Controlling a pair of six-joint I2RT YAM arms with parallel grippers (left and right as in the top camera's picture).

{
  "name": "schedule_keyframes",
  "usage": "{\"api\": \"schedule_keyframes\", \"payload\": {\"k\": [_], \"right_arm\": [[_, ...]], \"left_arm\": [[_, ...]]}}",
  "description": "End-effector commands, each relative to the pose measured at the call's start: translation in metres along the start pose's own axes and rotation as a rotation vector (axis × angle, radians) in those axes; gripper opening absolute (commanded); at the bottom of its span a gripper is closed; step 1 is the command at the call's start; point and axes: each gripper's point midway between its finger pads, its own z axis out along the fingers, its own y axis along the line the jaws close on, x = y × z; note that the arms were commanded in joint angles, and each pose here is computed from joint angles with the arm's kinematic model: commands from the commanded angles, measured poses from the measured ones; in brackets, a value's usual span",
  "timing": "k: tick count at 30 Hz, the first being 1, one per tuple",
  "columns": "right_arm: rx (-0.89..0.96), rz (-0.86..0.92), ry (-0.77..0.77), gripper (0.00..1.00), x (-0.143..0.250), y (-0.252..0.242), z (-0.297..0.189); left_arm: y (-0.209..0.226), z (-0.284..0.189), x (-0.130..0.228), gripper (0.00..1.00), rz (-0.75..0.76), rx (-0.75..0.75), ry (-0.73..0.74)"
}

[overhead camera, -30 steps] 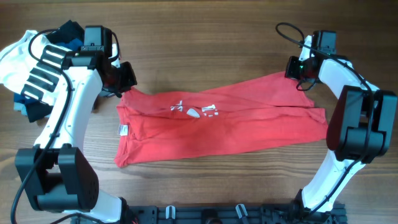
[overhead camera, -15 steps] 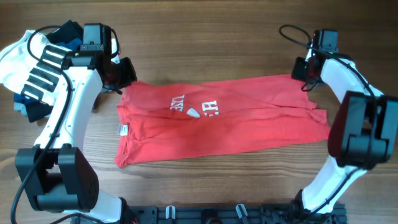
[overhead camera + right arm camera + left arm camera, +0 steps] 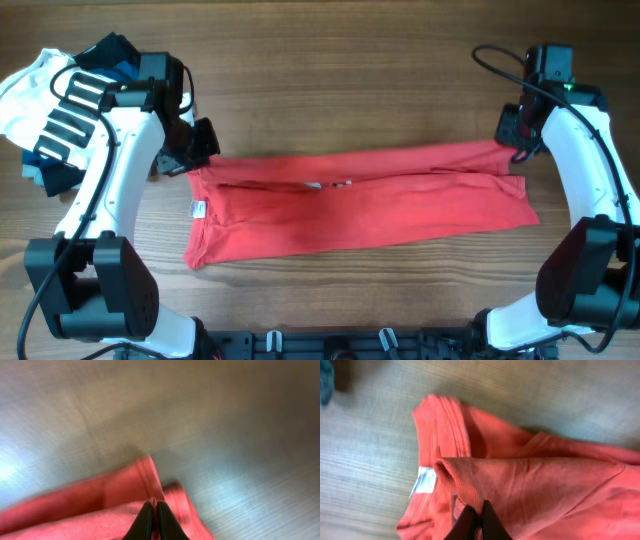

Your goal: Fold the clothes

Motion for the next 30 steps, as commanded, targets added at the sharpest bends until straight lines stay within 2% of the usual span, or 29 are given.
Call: {"api": "schedule_keyframes", "payload": {"k": [1, 12, 27, 28, 29, 30], "right_arm": [[0.091, 0.044, 0.07, 0.04, 0.019, -0.02, 0.002], [0.108, 0.089, 0.261, 0.04, 0.062, -0.045, 0.0], [0.124, 0.098, 0.329, 0.05, 0.077, -0.057, -0.002], [0.129, 0.095, 0.335, 0.1, 0.078, -0.058, -0.003], [0.133, 0.092, 0.34, 0.23, 0.08, -0.059, -0.003], [0.134, 0.092, 0.343, 0.4, 0.08, -0.059, -0.003]], "left_arm": [[0.002, 0.0, 0.011, 0.04, -0.01, 0.006, 0.031], [0.012, 0.022, 0.034, 0.04, -0.02, -0.022, 0.111], [0.018, 0.022, 0.045, 0.04, -0.013, -0.047, 0.153], [0.019, 0.021, 0.047, 0.04, -0.014, -0.05, 0.161], [0.019, 0.021, 0.05, 0.08, -0.015, -0.053, 0.172], [0.02, 0.02, 0.053, 0.15, -0.016, -0.058, 0.186]]}}
